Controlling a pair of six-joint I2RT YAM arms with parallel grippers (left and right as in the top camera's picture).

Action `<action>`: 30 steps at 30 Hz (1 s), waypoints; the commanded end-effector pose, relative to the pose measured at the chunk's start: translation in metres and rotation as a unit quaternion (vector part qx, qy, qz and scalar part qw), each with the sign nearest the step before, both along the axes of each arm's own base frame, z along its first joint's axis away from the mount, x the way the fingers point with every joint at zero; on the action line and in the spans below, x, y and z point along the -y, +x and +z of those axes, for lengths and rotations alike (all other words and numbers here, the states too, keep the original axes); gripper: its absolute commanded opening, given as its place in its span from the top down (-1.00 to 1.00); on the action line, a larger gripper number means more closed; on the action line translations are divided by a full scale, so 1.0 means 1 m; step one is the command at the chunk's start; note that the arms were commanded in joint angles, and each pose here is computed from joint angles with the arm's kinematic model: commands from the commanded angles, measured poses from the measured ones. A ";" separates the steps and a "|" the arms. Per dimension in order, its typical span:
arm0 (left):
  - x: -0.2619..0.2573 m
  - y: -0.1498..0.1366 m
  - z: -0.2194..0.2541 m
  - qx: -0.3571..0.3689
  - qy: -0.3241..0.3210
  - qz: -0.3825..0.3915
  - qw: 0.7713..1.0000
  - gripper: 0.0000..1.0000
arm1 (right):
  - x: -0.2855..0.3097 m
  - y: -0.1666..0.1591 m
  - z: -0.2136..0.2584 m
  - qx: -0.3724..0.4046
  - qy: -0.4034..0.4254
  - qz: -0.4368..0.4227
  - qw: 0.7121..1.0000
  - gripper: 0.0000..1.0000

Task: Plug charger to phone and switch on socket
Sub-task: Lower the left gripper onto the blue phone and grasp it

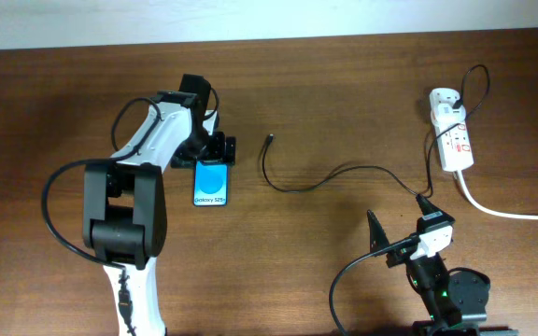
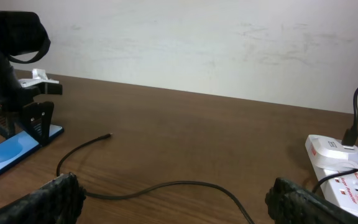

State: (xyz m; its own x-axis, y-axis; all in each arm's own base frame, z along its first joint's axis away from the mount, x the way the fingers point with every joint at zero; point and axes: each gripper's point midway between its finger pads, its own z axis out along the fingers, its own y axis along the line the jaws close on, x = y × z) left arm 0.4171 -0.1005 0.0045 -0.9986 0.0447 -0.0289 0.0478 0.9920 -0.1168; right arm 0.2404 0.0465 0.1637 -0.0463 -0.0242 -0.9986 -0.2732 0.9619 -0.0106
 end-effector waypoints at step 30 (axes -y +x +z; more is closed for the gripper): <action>0.031 0.046 0.095 0.079 -0.005 0.010 0.997 0.51 | -0.002 -0.001 -0.002 -0.003 0.004 0.005 1.000 -0.97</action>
State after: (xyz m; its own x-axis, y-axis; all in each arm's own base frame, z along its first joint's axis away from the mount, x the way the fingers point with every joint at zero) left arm 0.4521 -0.1246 0.0760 -0.9900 0.0380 -0.1357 0.0492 0.9956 -0.0801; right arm 0.2404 0.0465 0.1637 -0.0465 -0.0234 -0.9986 -0.2732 0.9619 -0.0098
